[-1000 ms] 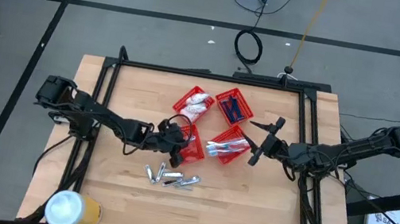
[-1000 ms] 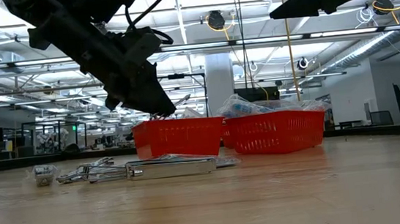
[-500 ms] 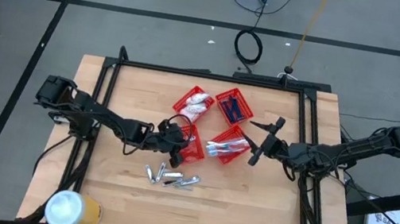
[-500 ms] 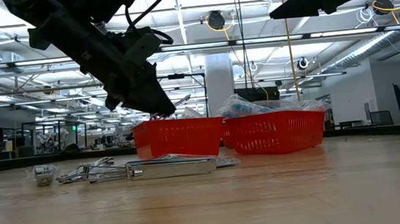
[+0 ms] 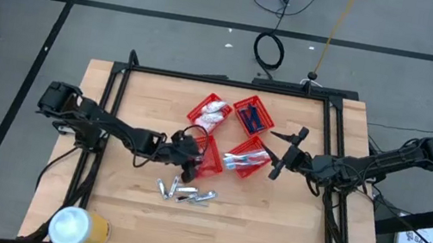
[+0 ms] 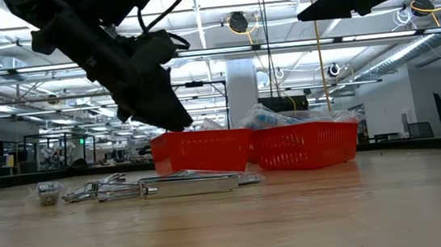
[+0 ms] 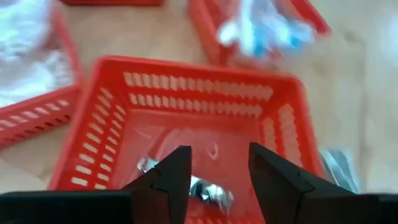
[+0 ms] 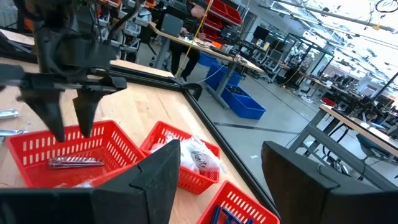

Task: Pick & Place Travel size toiletries
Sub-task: Put the silver nail cutter into the bottom left red bin

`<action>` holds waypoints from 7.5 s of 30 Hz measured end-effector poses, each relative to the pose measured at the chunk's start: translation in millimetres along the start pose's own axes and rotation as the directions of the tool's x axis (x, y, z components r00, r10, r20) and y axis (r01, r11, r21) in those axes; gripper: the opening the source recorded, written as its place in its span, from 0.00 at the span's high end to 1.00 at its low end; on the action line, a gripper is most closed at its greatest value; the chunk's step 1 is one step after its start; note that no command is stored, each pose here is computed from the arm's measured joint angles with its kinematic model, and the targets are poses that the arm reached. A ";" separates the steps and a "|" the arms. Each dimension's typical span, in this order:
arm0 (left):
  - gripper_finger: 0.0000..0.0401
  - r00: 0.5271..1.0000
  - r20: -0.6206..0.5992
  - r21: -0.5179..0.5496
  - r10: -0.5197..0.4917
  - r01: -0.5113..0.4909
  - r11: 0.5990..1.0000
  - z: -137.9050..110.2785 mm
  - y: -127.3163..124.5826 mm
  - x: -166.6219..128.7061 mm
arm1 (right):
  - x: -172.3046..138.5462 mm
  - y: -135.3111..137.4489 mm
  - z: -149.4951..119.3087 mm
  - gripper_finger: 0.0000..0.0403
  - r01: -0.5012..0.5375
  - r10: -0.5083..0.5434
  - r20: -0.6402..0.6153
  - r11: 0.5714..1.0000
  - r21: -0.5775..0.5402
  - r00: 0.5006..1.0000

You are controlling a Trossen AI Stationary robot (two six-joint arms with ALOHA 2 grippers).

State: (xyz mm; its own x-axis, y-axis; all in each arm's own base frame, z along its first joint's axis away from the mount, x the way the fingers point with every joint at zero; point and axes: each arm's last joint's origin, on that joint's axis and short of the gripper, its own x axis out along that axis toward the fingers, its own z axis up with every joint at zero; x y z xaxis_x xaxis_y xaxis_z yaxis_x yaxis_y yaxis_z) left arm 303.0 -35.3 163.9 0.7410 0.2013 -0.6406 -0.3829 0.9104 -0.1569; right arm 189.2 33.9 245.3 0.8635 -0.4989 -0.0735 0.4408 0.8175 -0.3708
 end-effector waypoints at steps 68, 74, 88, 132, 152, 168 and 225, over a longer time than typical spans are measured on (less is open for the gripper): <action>0.60 0.887 -0.461 0.152 0.034 0.041 0.987 -90.1 -47.5 -31.8 | 0.0 0.5 -1.2 0.47 -0.003 0.003 -0.009 1.000 -0.006 1.000; 0.60 0.910 -0.409 0.138 0.071 -0.015 0.990 -88.6 -46.5 -30.4 | 0.0 0.5 -1.3 0.47 -0.004 0.004 -0.009 1.000 -0.006 1.000; 0.85 0.904 -0.425 0.092 0.051 -0.013 0.996 -88.3 -47.5 -31.0 | 0.0 0.5 -1.1 0.47 -0.003 0.003 -0.009 1.000 -0.006 1.000; 0.91 0.898 0.430 -0.086 -0.089 0.139 0.987 49.7 -20.7 -89.6 | 0.0 0.1 -0.4 0.47 0.001 -0.001 -0.005 1.000 -0.010 1.000; 0.85 0.984 0.169 -0.328 0.059 0.000 0.945 5.5 -11.5 1.2 | 0.0 0.1 -0.5 0.47 0.001 -0.001 -0.005 1.000 -0.009 1.000; 0.85 0.985 0.160 -0.329 0.059 -0.003 0.944 4.5 -10.5 3.1 | 0.0 0.1 -0.5 0.47 0.001 -0.001 -0.005 1.000 -0.008 1.000; 0.54 0.990 0.127 -0.281 0.061 -0.023 0.959 1.6 -9.5 3.3 | 0.0 0.1 -0.5 0.47 0.001 -0.001 -0.005 1.000 -0.002 1.000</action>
State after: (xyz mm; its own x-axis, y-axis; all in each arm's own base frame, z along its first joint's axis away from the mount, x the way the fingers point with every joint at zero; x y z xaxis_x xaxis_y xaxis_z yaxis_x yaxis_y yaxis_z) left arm 310.0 -42.8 164.4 0.7806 0.3008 -0.5479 -0.5393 0.7672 -0.3471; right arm 189.1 33.9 244.8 0.8619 -0.5011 -0.0780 0.4410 0.8165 -0.3726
